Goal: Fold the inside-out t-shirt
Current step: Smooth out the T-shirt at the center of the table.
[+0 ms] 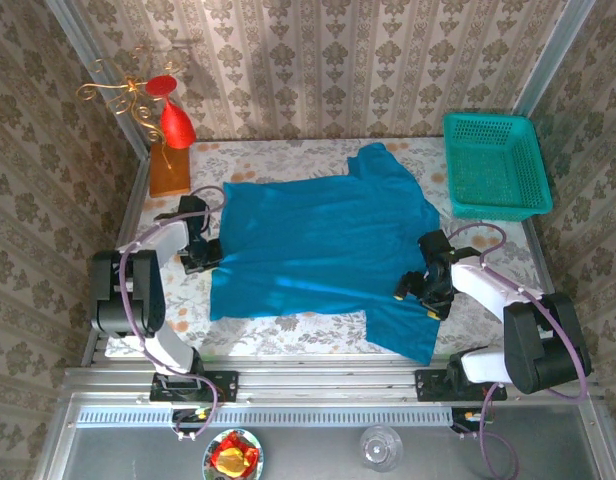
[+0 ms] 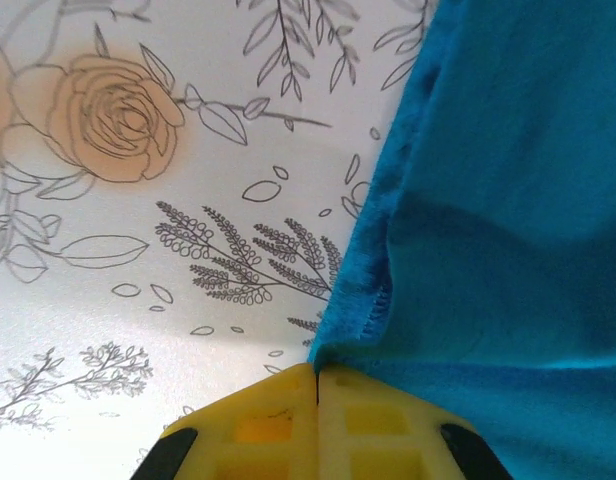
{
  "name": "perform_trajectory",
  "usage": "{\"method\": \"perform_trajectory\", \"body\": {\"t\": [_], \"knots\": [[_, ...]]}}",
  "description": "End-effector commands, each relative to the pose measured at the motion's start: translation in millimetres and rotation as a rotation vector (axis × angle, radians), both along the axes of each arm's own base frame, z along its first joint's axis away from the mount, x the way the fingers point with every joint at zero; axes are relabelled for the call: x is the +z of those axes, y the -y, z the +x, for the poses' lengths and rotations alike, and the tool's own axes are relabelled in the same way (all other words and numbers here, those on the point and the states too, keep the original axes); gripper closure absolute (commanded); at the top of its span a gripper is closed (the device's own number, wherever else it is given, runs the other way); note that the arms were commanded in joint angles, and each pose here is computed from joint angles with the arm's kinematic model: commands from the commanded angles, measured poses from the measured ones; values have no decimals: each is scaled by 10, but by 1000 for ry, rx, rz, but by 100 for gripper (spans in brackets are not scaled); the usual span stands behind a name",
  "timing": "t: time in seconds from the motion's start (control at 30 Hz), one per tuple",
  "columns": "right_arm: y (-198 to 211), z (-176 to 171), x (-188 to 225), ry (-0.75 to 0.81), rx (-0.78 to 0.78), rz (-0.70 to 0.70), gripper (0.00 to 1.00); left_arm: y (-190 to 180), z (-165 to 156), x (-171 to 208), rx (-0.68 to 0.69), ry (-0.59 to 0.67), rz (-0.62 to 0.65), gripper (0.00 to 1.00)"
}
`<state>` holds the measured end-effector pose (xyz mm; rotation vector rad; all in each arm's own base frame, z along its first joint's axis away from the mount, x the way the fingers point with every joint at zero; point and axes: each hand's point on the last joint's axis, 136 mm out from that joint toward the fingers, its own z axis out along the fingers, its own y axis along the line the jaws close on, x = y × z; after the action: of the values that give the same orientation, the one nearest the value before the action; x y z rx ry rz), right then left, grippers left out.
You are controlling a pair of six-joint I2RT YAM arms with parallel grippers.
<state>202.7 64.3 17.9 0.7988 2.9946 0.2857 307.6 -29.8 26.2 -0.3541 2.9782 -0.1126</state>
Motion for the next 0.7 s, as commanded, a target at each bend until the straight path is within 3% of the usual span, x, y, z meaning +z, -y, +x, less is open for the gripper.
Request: {"method": "perform_trajectory", "body": {"t": [0.0, 0.27, 0.43, 0.67], "knots": [[66, -175, -41, -53, -6, -27, 16, -88, 36, -16, -14, -11, 37, 98], [-11, -9, 319, 69, 19, 12, 16, -107, 48, 376, -15, 72, 51, 81], [-93, 185, 544, 155, 60, 48, 17, 66, 31, 633, -28, 122, -26, 80], [-100, 6, 504, 84, 45, 64, 22, 210, -606, 648, -11, 56, 18, 79]]}}
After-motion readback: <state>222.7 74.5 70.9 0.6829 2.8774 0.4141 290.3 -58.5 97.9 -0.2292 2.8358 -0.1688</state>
